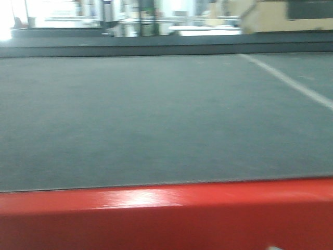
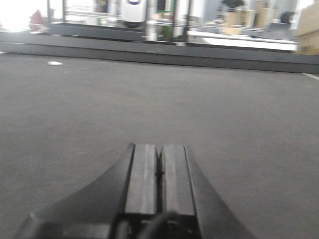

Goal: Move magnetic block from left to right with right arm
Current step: 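Turn the base away from the table holding the cube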

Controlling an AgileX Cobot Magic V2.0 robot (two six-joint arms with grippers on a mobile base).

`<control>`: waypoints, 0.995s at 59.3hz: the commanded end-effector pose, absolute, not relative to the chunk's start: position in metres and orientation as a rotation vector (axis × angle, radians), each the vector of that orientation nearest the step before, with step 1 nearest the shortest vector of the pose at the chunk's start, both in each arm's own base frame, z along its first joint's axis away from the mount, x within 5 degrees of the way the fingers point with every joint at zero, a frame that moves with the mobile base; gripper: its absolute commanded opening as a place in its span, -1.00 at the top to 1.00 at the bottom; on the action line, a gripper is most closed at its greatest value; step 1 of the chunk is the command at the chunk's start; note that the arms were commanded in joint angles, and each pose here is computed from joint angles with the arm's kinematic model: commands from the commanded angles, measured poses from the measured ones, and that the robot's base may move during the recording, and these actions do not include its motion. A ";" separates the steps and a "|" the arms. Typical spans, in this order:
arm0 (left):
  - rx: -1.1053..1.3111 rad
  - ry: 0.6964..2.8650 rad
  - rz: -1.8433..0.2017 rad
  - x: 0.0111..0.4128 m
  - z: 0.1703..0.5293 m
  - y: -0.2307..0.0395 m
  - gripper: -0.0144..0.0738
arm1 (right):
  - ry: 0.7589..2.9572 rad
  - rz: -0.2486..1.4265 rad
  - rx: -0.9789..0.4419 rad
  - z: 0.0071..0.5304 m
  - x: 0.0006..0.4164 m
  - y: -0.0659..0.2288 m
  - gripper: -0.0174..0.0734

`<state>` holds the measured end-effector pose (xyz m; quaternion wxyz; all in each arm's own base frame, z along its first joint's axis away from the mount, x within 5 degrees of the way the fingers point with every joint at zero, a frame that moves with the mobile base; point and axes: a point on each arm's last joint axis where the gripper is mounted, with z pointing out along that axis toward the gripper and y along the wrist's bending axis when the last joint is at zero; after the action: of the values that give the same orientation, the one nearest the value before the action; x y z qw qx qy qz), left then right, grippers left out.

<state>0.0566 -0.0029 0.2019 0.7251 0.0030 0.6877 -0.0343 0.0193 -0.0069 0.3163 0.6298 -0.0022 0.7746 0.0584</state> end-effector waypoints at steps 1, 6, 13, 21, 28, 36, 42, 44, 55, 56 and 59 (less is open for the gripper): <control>0.003 1.424 -0.081 0.055 0.207 -0.003 0.94 | 1.680 0.116 -0.024 0.331 0.020 -0.007 0.22; 0.003 1.424 -0.081 0.055 0.207 -0.003 0.94 | 1.680 0.116 -0.024 0.331 0.020 -0.007 0.22; 0.003 1.424 -0.081 0.055 0.207 -0.003 0.94 | 1.680 0.116 -0.024 0.331 0.020 -0.007 0.22; 0.003 1.424 -0.081 0.055 0.207 -0.003 0.94 | 1.680 0.116 -0.024 0.331 0.020 -0.007 0.22; 0.003 1.424 -0.081 0.055 0.207 -0.003 0.94 | 1.680 0.116 -0.024 0.331 0.020 -0.007 0.22; 0.003 1.424 -0.081 0.055 0.207 -0.003 0.94 | 1.680 0.116 -0.024 0.331 0.020 -0.007 0.22; 0.003 1.424 -0.081 0.055 0.207 -0.003 0.94 | 1.680 0.116 -0.024 0.331 0.020 -0.007 0.22; 0.003 1.424 -0.081 0.055 0.207 -0.003 0.93 | 1.680 0.116 -0.024 0.331 0.020 -0.007 0.22; 0.003 1.424 -0.081 0.055 0.207 -0.003 0.94 | 1.680 0.116 -0.024 0.331 0.020 -0.007 0.22; 0.003 1.424 -0.081 0.055 0.207 -0.003 0.94 | 1.680 0.116 -0.024 0.331 0.020 -0.007 0.22; 0.003 1.424 -0.081 0.055 0.207 -0.003 0.94 | 1.680 0.116 -0.024 0.331 0.020 -0.007 0.22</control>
<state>0.0566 -0.0029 0.2019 0.7251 0.0030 0.6877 -0.0343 0.0193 -0.0070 0.3161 0.6292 -0.0021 0.7751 0.0583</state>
